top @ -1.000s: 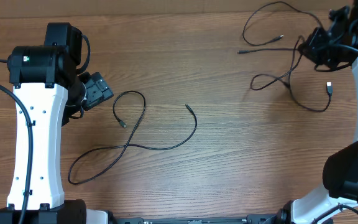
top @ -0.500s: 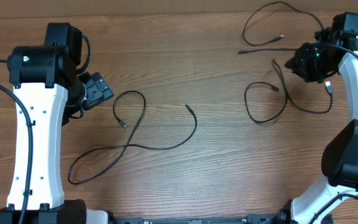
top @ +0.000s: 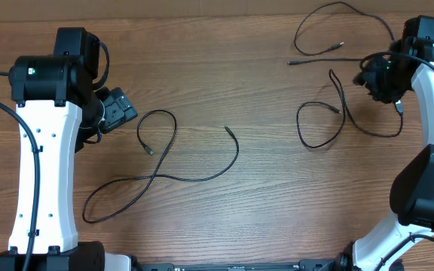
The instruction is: Untangle cables
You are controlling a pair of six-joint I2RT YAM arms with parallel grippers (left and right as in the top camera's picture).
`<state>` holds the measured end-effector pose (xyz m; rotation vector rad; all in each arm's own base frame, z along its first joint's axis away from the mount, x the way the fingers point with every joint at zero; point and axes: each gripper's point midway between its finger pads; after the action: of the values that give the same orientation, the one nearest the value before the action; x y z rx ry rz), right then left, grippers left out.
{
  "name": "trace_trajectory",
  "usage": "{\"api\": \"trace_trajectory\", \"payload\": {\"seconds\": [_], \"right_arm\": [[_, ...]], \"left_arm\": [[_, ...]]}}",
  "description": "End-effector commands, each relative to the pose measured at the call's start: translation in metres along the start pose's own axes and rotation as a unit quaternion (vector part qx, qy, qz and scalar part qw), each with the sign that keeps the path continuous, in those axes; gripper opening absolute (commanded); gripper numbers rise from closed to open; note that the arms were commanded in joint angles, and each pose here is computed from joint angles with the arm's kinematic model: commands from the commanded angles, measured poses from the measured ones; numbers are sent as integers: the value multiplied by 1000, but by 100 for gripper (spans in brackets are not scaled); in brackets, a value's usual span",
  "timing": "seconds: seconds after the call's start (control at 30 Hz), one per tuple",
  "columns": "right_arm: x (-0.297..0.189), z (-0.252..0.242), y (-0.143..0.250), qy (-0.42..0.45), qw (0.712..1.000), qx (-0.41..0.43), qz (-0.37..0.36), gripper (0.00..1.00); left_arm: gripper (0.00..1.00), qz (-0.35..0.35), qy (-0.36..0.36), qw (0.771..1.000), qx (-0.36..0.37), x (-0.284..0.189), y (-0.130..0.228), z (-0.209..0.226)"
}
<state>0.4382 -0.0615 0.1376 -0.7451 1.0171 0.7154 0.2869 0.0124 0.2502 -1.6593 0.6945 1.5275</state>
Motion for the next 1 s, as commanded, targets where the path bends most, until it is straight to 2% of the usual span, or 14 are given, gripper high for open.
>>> {"api": "trace_trajectory", "payload": {"seconds": [0.0, 0.13, 0.33, 0.53, 0.57, 0.73, 0.97], "right_arm": [[-7, 34, 9, -103, 993, -59, 24, 49], [-7, 37, 15, -115, 991, -64, 36, 41], [10, 20, 23, -50, 995, -71, 39, 40], [39, 25, 50, -46, 993, -87, 72, 31], [43, 26, 54, -46, 992, -91, 75, 29], [53, 33, 60, -49, 992, -96, 72, 4], [54, 38, 52, -56, 995, -67, 58, 4]], "left_arm": [[100, 3, -1, 1000, 3, 2, 1, 0], [100, 3, -2, 1000, 3, 2, 1, 0], [100, 3, -1, 1000, 3, 2, 1, 0], [100, 3, -1, 1000, 3, 2, 1, 0], [100, 3, -1, 1000, 3, 2, 1, 0], [100, 3, -1, 1000, 3, 2, 1, 0], [100, 3, -1, 1000, 3, 2, 1, 0]]}}
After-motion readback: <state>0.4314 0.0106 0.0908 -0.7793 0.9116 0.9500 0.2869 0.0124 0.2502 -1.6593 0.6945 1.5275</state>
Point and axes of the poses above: each gripper's point midway between its finger pads, its own x axis out along the fingers, its own z axis along the line the jaws close on, y = z × x, and after that the axes turned 1 degree about x, right-handed
